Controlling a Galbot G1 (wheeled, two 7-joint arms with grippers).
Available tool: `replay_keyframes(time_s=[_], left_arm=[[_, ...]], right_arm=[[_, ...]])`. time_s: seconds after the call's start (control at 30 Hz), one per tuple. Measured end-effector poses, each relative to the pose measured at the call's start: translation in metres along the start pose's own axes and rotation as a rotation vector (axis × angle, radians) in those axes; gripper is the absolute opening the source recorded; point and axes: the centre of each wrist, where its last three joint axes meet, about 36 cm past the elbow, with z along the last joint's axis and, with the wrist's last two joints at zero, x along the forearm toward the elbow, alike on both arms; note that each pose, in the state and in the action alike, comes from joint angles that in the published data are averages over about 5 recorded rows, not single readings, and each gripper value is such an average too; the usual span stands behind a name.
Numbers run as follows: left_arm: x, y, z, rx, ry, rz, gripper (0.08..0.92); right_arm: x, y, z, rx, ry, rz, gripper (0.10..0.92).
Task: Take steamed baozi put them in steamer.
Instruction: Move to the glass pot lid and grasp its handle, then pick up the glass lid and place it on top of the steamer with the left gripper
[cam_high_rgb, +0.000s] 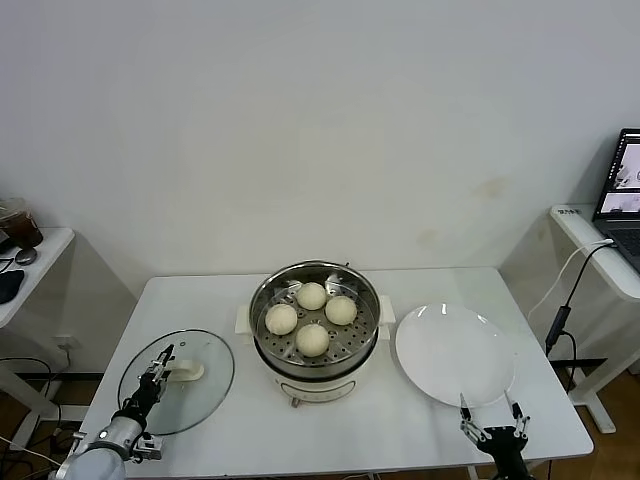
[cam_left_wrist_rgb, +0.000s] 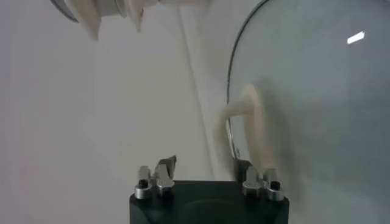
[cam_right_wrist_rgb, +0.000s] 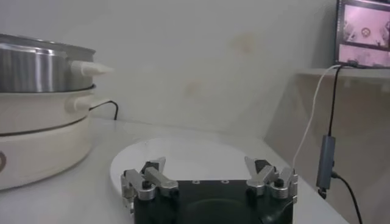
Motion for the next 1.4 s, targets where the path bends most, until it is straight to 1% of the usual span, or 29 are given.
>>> replay_keyframes(time_s=[0.17,0.3,0.47,0.63,0.73,0.83,0.93,1.03,1.2,1.4], left_arm=[[-0.002,-0.003,0.001,0.013,0.01,-0.006,0.282],[0.0,-0.002,0.004,0.024,0.021,-0.026,0.19],[0.007,0.005,0.007,0.034,0.035,-0.044,0.173],[0.021,0.024,0.009,0.045,0.053,-0.072,0.171],[0.031,0.042,0.007,0.058,0.073,-0.096,0.171],[0.041,0.063,0.004,0.074,0.103,-0.126,0.171],[0.048,0.089,-0.002,0.093,0.133,-0.16,0.171],[0.051,0.119,-0.011,0.117,0.149,-0.196,0.171],[0.051,0.167,-0.036,0.165,0.148,-0.241,0.171],[0.036,0.205,-0.082,0.226,0.117,-0.251,0.171]], right_arm=[[0.0,0.001,-0.001,0.0,-0.002,-0.006,0.823],[0.001,0.002,-0.002,0.002,-0.002,-0.01,0.823],[0.001,0.003,-0.002,0.009,0.0,-0.021,0.823],[0.002,0.006,-0.003,0.015,0.0,-0.037,0.823],[0.003,0.007,-0.004,0.02,-0.001,-0.049,0.823],[0.003,0.009,-0.004,0.026,-0.001,-0.064,0.823],[0.004,0.01,-0.004,0.031,-0.002,-0.076,0.823],[0.004,0.012,-0.004,0.036,-0.004,-0.086,0.823],[0.001,0.018,-0.002,0.041,-0.008,-0.093,0.823],[-0.002,0.026,0.002,0.054,-0.013,-0.094,0.823]])
